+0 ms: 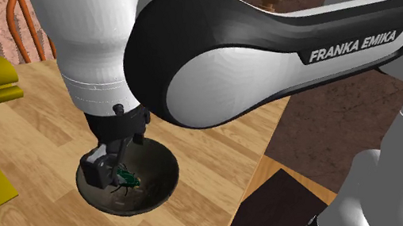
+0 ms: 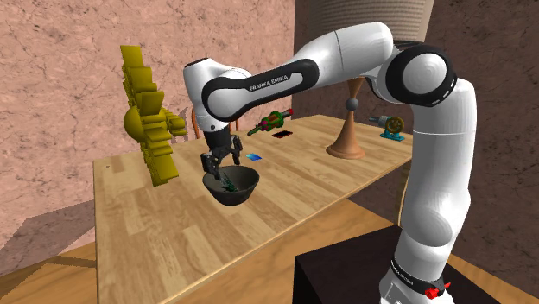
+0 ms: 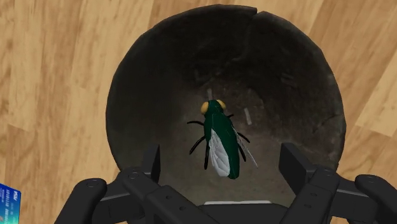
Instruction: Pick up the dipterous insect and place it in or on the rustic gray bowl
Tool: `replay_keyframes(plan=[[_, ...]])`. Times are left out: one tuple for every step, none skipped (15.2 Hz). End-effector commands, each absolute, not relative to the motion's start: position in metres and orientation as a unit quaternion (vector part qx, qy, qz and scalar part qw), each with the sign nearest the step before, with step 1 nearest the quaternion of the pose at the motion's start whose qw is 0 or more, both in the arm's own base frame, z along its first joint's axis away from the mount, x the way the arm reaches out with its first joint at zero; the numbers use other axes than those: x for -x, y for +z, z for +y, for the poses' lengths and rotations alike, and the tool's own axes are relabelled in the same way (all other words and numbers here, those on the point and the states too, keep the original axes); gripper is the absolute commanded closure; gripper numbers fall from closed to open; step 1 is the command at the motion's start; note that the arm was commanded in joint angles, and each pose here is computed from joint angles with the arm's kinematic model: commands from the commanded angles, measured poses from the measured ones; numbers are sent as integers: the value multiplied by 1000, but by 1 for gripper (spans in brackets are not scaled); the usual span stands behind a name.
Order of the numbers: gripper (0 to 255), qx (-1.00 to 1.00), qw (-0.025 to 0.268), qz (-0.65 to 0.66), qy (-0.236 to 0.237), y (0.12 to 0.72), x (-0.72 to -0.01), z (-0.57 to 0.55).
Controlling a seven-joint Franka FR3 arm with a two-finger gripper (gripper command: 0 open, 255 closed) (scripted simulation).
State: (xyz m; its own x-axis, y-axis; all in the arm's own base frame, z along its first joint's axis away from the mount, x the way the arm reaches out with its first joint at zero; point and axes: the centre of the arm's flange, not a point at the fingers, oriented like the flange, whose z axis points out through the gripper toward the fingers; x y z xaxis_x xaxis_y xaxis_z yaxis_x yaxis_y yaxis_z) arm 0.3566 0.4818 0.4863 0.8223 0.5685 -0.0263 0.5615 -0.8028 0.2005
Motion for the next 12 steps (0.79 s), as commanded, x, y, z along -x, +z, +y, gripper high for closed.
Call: replay_keyframes(plan=[[0,-949,100,298,18,486,-357,482],[0,-949,100,298,18,499,-355,484],[0,-949,100,298,18,512,-354,487],[0,-949,100,298,18,525,-353,489],[0,-949,100,298,18,535,-352,491],[0,-949,100,298,18,535,-352,491],[0,-949,100,298,18,535,-352,491],[0,-949,100,298,18,535,-352,491],[0,-949,100,298,18,535,-352,491],[0,-949,100,298,18,535,-352,491],[0,-949,100,298,18,535,-352,491],[0,-949,100,298,18,535,-352,491]])
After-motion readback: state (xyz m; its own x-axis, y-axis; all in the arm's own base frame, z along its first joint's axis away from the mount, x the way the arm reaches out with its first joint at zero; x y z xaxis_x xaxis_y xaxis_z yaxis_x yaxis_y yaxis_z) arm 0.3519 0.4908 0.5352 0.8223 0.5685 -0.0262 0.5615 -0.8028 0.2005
